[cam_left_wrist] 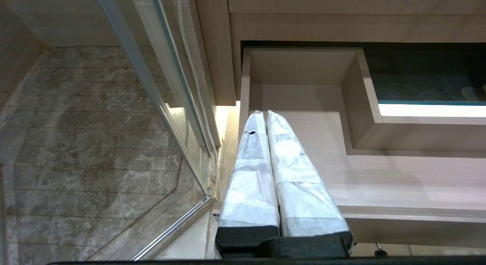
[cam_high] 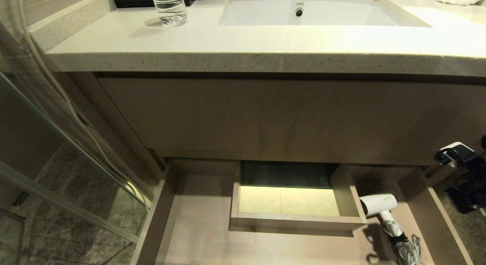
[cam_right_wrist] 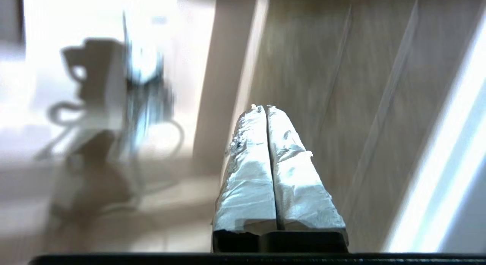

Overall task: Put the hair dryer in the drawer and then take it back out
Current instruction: Close the drawer

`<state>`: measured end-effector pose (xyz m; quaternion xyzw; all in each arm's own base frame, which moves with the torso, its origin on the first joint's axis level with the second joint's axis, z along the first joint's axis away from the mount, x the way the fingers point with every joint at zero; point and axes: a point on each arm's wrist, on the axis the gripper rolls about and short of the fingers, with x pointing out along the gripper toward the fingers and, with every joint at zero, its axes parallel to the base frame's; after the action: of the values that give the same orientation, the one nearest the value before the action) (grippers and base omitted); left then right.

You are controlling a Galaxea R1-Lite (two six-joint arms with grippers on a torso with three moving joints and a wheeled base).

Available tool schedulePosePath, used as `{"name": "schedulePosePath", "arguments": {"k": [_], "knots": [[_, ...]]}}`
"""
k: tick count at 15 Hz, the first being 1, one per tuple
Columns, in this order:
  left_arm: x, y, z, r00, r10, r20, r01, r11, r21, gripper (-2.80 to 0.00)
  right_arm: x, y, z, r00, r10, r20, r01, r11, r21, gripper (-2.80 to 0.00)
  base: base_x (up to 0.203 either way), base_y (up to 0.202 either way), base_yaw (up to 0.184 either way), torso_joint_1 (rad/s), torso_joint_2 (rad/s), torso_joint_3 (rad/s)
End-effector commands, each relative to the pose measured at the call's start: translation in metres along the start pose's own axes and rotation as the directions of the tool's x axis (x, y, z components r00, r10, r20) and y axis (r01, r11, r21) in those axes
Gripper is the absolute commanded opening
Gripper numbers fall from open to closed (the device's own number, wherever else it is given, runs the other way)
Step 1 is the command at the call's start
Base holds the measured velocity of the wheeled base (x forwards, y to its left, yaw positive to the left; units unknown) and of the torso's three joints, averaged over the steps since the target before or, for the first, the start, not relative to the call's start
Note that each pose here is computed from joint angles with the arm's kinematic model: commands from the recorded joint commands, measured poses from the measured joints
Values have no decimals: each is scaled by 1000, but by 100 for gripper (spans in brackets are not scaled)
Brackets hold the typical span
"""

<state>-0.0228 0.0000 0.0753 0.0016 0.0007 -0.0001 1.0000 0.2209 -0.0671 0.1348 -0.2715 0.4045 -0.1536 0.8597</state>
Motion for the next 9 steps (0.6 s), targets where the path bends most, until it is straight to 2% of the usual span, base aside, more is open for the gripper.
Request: {"name": "schedulePosePath", "arguments": {"k": [1,2,3,4,7,9], "knots": [[0,0,0,1000,0,0,0,1000,0,-280,-62,2,-49,998,7,-66,-7,1000,5,-280,0,0,0,0,0,0],[0,0,0,1000,0,0,0,1000,0,-280,-69,11,-72,980,57,-188,-58,998,-1,-280,0,0,0,0,0,0],[0,0,0,1000,0,0,0,1000,0,-280,-73,19,-92,949,65,-308,-60,998,24,-280,0,0,0,0,0,0],[0,0,0,1000,0,0,0,1000,0,-280,-71,21,-100,925,40,-378,-25,999,44,-280,0,0,0,0,0,0],[0,0,0,1000,0,0,0,1000,0,-280,-49,20,-104,853,30,-521,-10,999,41,-280,0,0,0,0,0,0],[0,0,0,1000,0,0,0,1000,0,-280,-30,15,-102,826,27,-563,6,998,57,-280,0,0,0,0,0,0]]}}
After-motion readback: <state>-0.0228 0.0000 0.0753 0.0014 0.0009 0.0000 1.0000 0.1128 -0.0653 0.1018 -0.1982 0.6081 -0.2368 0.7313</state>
